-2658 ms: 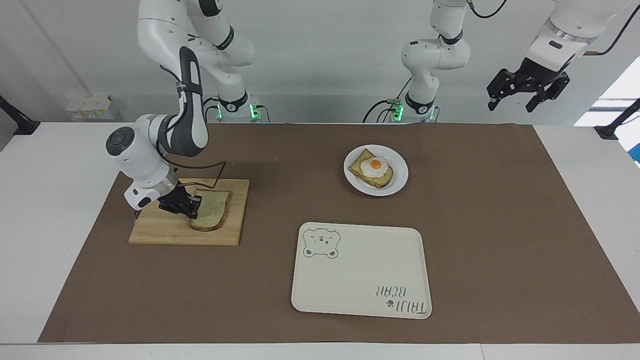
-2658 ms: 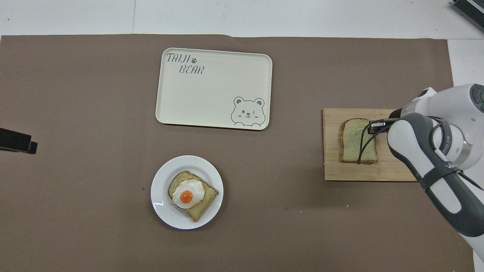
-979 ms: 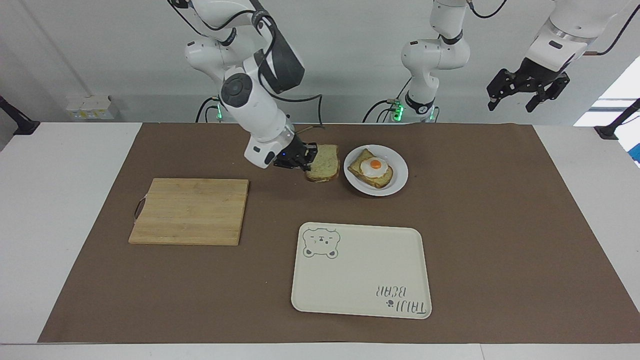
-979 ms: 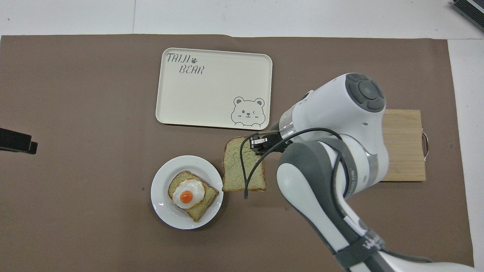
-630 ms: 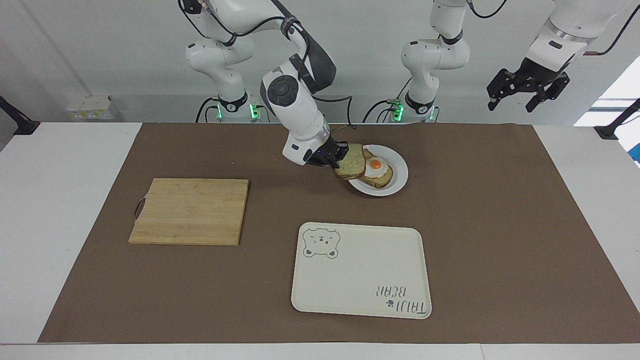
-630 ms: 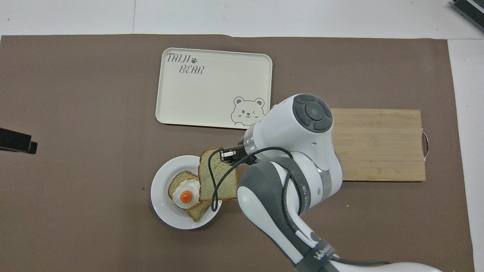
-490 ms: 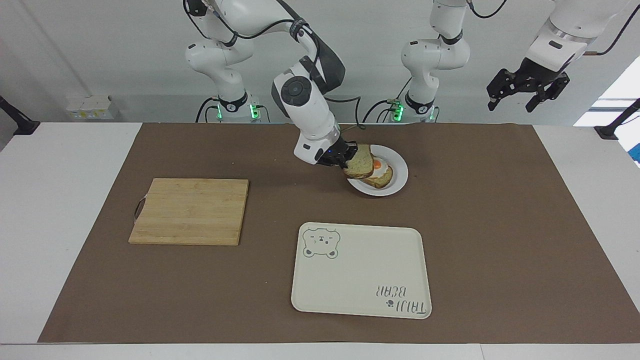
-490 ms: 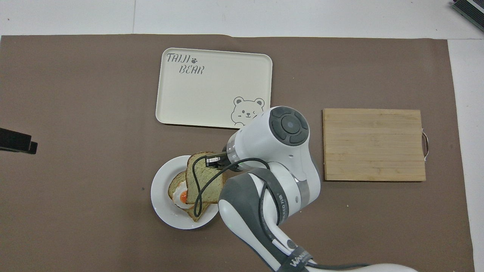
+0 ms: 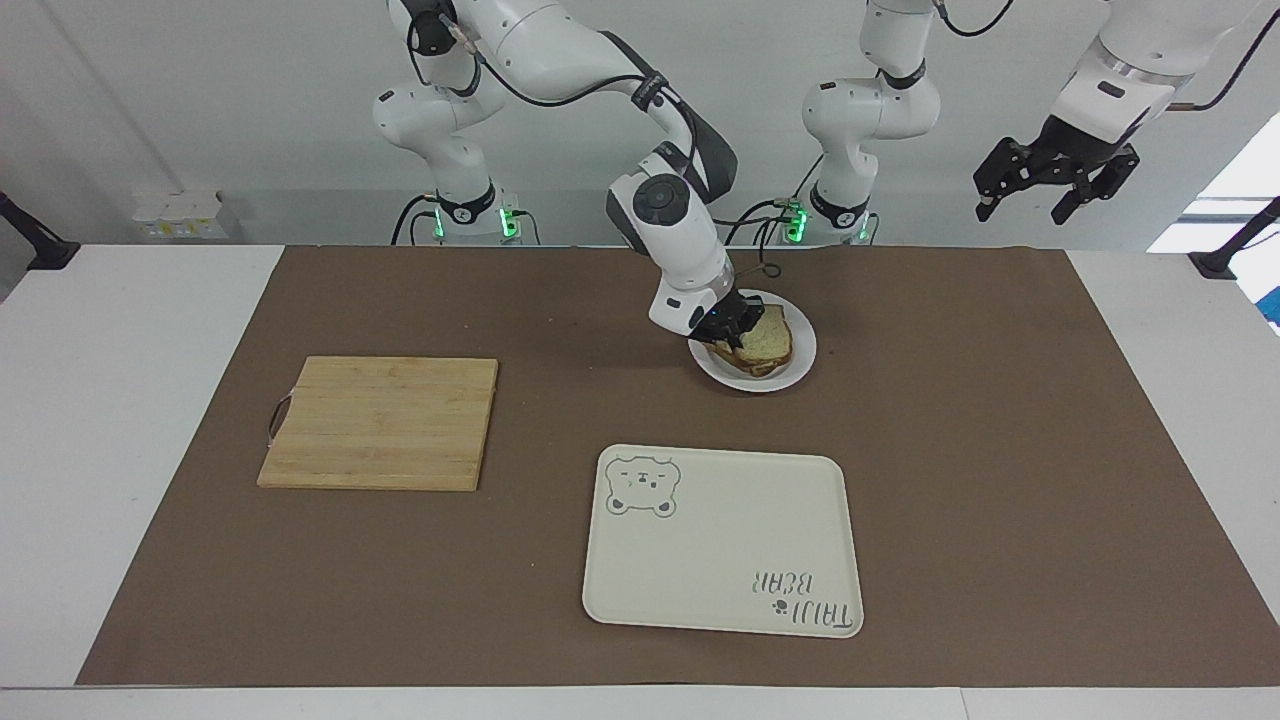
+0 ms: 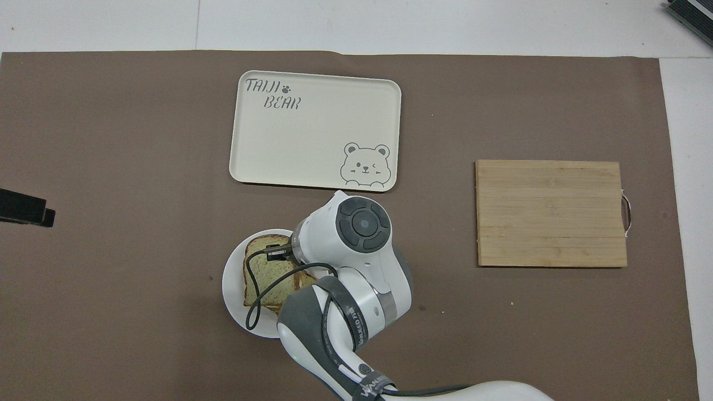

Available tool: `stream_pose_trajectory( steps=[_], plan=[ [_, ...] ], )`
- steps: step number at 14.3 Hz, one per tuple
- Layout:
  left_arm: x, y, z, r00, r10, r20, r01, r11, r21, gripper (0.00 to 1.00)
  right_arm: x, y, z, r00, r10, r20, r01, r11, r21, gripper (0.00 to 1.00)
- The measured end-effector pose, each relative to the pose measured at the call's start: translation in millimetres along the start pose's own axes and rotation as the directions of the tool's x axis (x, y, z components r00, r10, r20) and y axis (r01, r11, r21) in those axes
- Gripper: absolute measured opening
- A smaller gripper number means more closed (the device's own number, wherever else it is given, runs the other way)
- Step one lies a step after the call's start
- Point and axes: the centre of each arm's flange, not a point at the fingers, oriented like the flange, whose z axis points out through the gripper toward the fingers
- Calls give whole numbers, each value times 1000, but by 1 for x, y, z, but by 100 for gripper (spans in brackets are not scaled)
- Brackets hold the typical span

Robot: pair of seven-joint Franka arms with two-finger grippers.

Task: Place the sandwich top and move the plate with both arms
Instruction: 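Lower the bread onto the egg toast and open the right gripper, then withdraw the right gripper while the left gripper reaches the plate rim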

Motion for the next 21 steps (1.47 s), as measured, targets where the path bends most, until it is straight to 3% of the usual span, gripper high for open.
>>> stream_pose_trajectory(
  steps=[8,9,13,17,21],
  plan=[
    [0,0,0,1000,0,0,0,1000,0,100,5,6,13,1000,-3,-12,3,1000,-3,10],
    [0,0,0,1000,0,0,0,1000,0,100,5,6,13,1000,-7,-13,7,1000,-4,15],
    [0,4,0,1000,7,0,-7,1000,1,100,10,9,7,999,-28,-36,27,999,-19,59],
    [-2,17,7,999,28,21,-27,998,-55,100,30,29,-31,987,-106,-119,92,989,-120,99],
    [-11,27,52,998,37,50,-29,985,-168,100,50,74,-104,984,-96,-150,63,975,-213,100]
  ],
)
